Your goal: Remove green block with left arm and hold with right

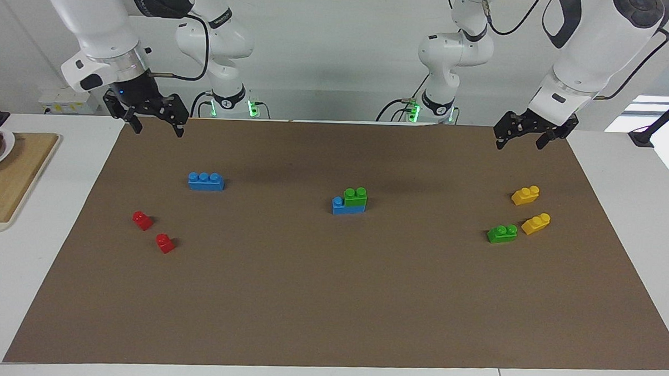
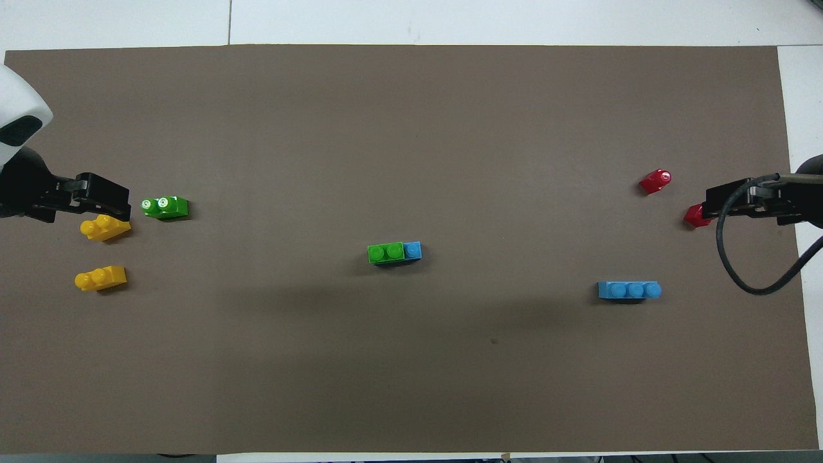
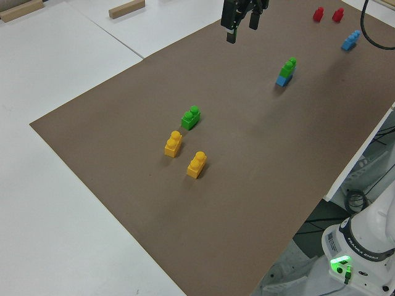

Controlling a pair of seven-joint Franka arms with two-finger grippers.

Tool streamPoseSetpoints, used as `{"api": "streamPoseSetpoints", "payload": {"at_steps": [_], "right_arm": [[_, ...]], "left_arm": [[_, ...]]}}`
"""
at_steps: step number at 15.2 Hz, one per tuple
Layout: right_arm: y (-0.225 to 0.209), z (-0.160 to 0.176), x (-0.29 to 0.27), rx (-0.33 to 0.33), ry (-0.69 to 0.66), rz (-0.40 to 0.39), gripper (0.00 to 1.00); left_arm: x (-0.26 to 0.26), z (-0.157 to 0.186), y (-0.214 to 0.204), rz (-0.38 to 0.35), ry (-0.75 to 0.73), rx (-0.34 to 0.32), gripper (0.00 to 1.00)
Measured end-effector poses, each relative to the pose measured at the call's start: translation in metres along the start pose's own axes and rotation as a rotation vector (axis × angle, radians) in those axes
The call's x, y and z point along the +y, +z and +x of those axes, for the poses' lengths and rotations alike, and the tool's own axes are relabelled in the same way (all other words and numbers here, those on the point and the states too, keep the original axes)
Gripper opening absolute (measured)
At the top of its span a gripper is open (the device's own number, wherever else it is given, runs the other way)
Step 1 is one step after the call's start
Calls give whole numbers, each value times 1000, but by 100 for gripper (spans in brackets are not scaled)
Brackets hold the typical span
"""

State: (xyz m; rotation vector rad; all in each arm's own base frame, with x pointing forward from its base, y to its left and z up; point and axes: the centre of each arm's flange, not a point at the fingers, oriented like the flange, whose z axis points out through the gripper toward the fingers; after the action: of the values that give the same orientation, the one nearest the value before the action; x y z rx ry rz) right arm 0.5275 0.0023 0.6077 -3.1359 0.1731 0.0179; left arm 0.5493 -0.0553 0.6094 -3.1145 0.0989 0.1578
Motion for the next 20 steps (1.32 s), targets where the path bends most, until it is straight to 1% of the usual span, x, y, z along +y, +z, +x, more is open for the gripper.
{"api": "streamPoseSetpoints", "payload": {"at_steps": [11, 20], "right_arm": [[0, 0, 0, 0, 0, 0, 100], [0, 0, 0, 0, 0, 0, 100]], "left_arm": [[0, 0, 0, 0, -1, 1, 100], [-5, 4, -3, -2, -10, 35, 100]]}}
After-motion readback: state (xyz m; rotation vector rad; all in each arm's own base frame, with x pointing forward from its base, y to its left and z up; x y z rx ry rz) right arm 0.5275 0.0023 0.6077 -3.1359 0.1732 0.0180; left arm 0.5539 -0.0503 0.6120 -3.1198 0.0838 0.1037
